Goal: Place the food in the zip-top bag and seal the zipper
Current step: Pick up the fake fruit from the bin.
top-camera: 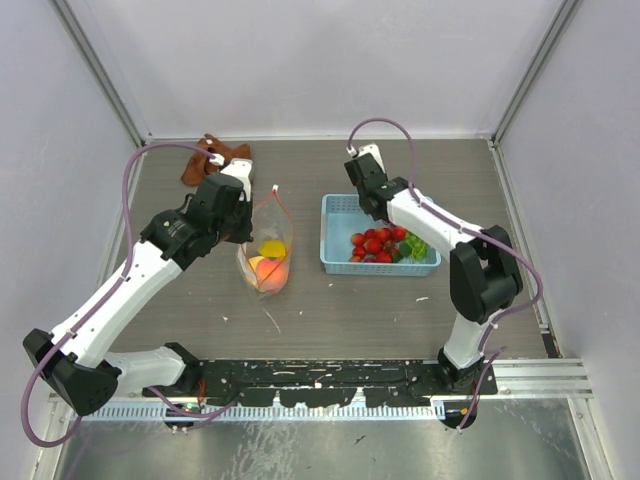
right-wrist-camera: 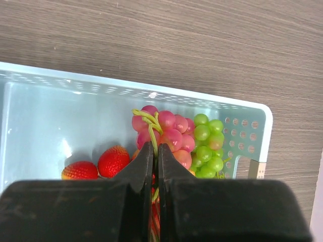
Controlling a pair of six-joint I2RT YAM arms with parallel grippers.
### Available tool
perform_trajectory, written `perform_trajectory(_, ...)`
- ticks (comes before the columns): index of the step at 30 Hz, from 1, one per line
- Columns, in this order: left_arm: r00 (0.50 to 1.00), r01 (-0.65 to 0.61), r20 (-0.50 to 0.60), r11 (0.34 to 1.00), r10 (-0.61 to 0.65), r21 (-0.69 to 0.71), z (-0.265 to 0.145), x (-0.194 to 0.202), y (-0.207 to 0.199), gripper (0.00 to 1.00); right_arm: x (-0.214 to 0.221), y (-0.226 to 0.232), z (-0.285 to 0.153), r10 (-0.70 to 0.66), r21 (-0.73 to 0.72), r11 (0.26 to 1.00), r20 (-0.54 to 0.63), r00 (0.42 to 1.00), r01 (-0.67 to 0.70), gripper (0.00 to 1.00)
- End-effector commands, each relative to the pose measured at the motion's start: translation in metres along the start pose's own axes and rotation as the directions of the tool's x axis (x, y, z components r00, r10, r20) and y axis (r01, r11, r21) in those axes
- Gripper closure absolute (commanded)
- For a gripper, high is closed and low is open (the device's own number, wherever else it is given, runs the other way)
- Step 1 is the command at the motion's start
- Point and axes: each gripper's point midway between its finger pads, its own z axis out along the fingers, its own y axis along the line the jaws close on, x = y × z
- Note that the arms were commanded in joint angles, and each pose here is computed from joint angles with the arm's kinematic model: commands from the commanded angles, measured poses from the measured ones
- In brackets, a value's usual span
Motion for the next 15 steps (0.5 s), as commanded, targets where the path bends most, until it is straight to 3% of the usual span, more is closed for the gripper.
perform_trajectory(1,0.998,0.015,0.063,0.999,-0.016,0.03,-0.01,-0.02,-0.005,1.0,-0.03,-0.012,-0.038,0.099,-0.055,0.994,0.093,0.991,-0.094,1.0)
perform_trajectory(15,0.998,0.017,0.06,0.999,-0.019,0.039,-0.009,-0.02,-0.006,1.0,-0.089,-0.024,-0.158,0.27,-0.321,0.931,0.275,0.923,-0.177,0.99)
